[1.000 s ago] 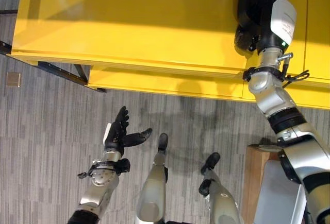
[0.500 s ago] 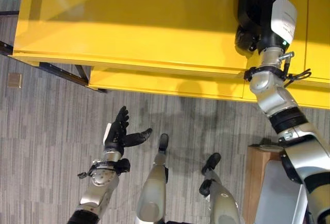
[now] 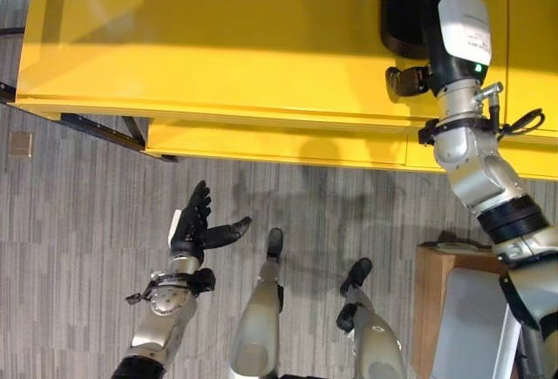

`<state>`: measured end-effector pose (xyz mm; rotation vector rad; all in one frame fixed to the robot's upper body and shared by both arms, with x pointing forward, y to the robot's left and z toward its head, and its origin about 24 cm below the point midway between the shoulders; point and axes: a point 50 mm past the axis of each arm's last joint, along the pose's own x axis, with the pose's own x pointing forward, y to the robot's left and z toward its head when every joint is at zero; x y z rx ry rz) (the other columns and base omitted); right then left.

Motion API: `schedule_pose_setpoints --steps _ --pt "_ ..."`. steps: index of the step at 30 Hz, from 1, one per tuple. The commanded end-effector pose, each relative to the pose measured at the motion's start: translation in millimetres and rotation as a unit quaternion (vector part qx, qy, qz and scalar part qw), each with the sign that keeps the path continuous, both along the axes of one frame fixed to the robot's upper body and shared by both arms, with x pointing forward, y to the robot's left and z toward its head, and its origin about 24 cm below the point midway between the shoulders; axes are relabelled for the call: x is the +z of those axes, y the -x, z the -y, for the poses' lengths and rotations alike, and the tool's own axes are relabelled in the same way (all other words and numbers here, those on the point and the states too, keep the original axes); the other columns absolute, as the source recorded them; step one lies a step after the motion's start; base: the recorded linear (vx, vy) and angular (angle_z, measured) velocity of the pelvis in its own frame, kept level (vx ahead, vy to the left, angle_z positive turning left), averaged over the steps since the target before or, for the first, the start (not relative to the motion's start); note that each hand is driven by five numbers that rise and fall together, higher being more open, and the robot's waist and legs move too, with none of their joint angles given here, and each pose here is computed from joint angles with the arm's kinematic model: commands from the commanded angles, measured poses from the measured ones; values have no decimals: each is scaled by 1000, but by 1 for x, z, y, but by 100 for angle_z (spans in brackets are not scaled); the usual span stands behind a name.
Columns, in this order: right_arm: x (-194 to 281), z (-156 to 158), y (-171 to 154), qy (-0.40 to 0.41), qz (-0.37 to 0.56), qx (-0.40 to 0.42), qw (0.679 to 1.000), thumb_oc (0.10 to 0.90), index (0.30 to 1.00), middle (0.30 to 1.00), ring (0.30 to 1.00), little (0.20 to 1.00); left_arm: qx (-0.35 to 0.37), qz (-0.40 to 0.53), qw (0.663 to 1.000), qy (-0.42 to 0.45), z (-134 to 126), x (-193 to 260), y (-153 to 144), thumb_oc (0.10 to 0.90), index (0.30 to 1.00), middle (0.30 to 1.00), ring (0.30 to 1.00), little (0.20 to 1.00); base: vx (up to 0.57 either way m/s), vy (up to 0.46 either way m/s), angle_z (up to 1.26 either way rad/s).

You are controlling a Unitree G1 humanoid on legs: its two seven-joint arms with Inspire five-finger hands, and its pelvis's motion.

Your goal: Move parts from the plastic box to the shelf.

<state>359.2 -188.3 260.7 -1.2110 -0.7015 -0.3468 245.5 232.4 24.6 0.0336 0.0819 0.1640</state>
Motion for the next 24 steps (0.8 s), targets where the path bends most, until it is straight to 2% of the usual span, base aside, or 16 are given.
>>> schedule_pose_setpoints --steps 1,8,14,24 --pt "47 -13 15 57 100 31 993 900 1000 1000 1000 1000 14 54 998 0 -9 18 8 900 1000 1000 1000 1000 -23 -6 -3" --pt "50 -7 24 96 106 24 989 900 1000 1000 1000 1000 24 46 999 -5 -15 15 12 900 1000 1000 1000 1000 0 0 0" --pt "64 -11 40 119 153 34 980 900 1000 1000 1000 1000 31 40 999 -6 -17 12 13 900 1000 1000 1000 1000 -2 4 -4" --pt "80 -23 80 215 251 32 943 900 1000 1000 1000 1000 37 18 999 -20 -22 5 18 900 1000 1000 1000 1000 15 -5 -3"
